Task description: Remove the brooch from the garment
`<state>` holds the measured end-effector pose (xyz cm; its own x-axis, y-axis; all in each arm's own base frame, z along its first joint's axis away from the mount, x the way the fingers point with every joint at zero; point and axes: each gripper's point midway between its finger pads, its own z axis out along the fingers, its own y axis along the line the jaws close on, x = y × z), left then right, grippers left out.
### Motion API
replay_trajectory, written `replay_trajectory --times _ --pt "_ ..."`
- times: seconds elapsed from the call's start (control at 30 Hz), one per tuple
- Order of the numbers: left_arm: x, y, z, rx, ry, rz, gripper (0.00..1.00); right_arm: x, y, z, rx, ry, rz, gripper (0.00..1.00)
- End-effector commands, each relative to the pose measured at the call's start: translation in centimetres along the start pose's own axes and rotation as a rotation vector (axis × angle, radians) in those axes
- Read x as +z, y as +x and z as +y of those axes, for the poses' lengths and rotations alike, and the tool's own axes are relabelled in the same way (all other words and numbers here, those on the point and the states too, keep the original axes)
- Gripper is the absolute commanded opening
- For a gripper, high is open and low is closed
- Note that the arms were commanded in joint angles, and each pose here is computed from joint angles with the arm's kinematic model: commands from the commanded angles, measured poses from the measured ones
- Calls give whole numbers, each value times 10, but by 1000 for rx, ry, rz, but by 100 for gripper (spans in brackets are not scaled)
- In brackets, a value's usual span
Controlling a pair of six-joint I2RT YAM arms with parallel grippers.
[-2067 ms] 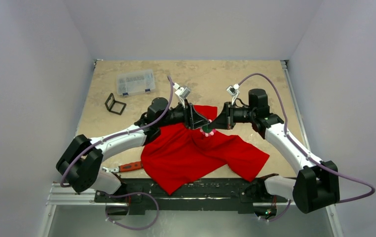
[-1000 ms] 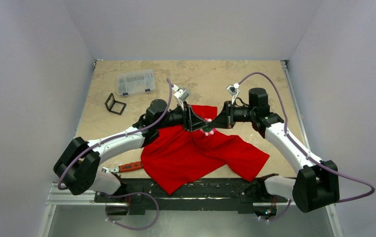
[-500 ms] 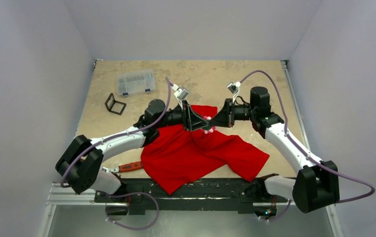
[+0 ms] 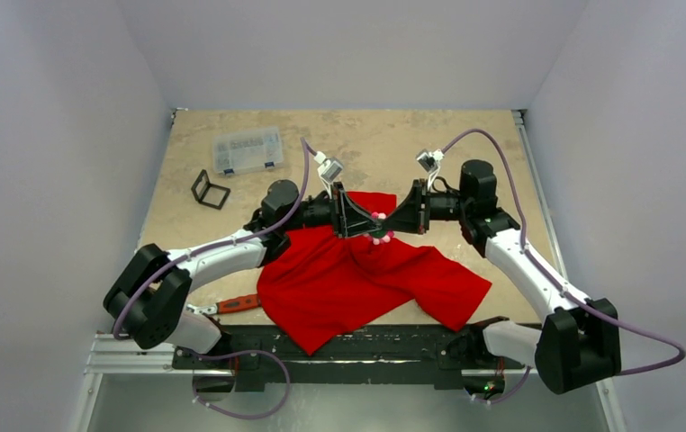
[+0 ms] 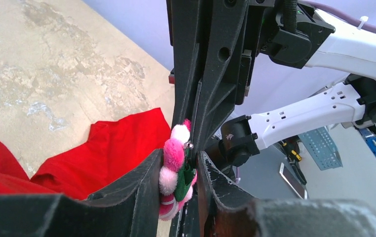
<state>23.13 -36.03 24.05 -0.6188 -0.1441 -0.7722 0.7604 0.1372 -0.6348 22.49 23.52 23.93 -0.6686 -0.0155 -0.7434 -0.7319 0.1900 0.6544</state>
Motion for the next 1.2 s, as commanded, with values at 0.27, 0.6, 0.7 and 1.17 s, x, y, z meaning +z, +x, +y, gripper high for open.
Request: replay_trajectory --times 0.27,0.6,0.7,1.17 --pt "5 -1 -4 -17 67 10 12 -9 -6 41 -259 -123 -23 0" --pt "8 1 -6 -24 103 21 7 -9 -9 44 -331 -149 -5 0" --pt "10 1 -7 -27 113 24 6 -8 -8 44 -352 -153 9 0" --pt "16 1 -6 -40 142 33 0 -6 -9 47 -389 -177 55 0"
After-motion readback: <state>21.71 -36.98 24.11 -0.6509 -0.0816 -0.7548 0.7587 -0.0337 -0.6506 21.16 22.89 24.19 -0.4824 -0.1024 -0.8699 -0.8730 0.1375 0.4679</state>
